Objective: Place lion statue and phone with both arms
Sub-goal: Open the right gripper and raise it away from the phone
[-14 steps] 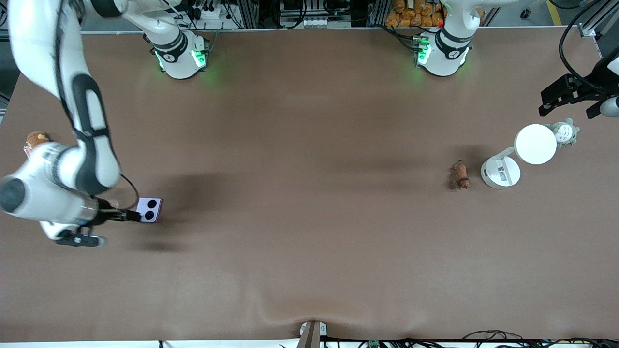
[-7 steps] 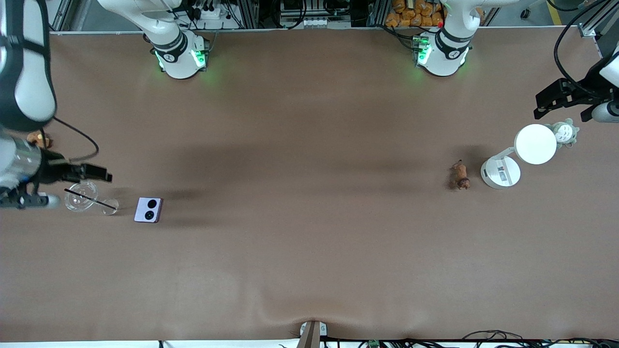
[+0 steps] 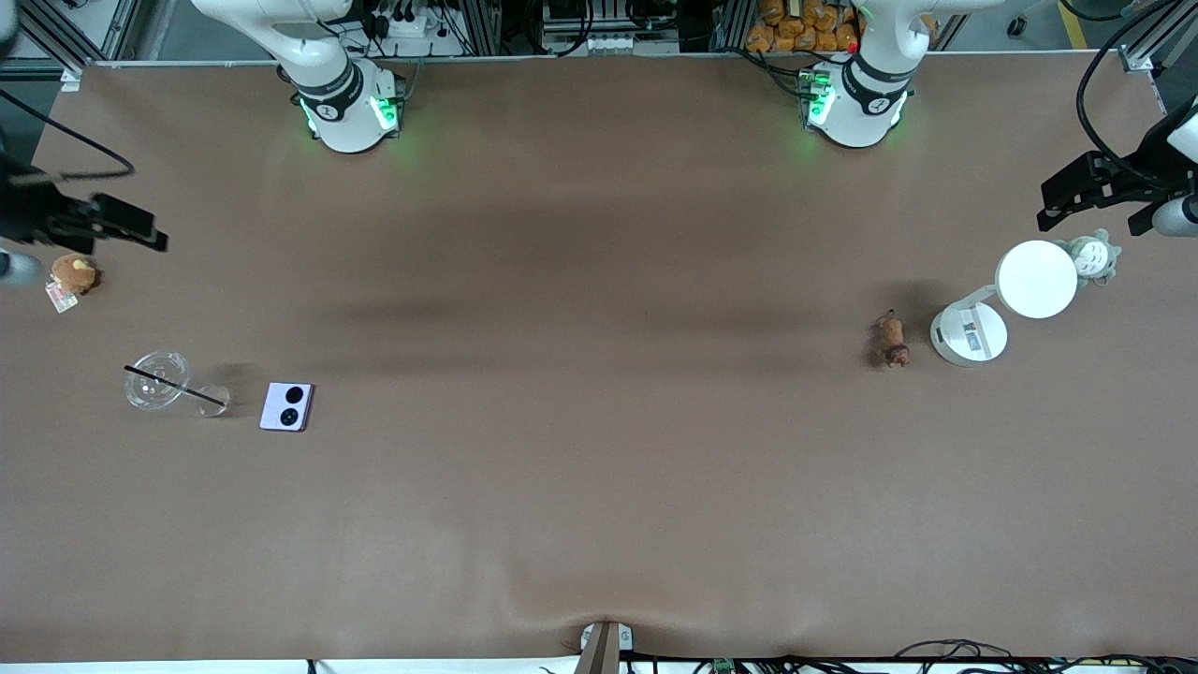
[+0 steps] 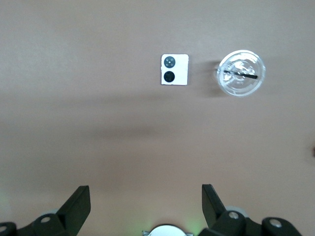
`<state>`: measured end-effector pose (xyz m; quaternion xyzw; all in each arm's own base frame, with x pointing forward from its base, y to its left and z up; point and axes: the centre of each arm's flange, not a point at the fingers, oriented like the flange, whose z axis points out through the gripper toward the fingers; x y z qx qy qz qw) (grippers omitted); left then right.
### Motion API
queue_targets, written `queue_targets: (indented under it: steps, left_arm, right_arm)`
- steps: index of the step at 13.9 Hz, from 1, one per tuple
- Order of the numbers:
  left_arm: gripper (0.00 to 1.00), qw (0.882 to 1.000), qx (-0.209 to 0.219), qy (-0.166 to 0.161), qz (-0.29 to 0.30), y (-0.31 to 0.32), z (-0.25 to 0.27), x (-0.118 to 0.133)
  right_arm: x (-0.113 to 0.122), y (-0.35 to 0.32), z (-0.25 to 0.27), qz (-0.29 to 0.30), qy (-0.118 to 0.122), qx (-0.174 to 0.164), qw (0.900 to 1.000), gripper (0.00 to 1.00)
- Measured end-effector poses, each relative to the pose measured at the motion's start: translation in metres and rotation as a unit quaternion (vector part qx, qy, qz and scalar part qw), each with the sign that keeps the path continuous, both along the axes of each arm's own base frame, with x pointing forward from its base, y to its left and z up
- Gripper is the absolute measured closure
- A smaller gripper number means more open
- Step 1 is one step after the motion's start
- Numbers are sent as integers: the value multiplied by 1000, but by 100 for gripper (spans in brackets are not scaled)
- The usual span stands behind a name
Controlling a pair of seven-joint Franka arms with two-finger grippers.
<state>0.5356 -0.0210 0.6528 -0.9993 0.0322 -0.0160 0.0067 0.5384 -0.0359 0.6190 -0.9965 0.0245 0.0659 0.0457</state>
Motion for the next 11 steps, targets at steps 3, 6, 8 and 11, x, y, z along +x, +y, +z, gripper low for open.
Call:
queue_targets:
  steps: [3, 6, 8, 11]
  left_arm:
    - [0, 1000, 0, 0, 3, 0, 0, 0]
    - [0, 1000, -1, 0, 3, -1, 0, 0]
    - [0, 1000, -8, 1, 2, -3, -1, 0]
    - [0, 1000, -10, 2, 0, -6, -2, 1]
  right_arm:
    - [-3, 5, 11, -17, 4, -3, 1000, 0]
    - [-2, 7, 9, -15, 5, -15, 1000, 0]
    - [-2, 8, 9, -13, 6, -20, 1000, 0]
    - [-1, 7, 9, -14, 4, -23, 1000, 0]
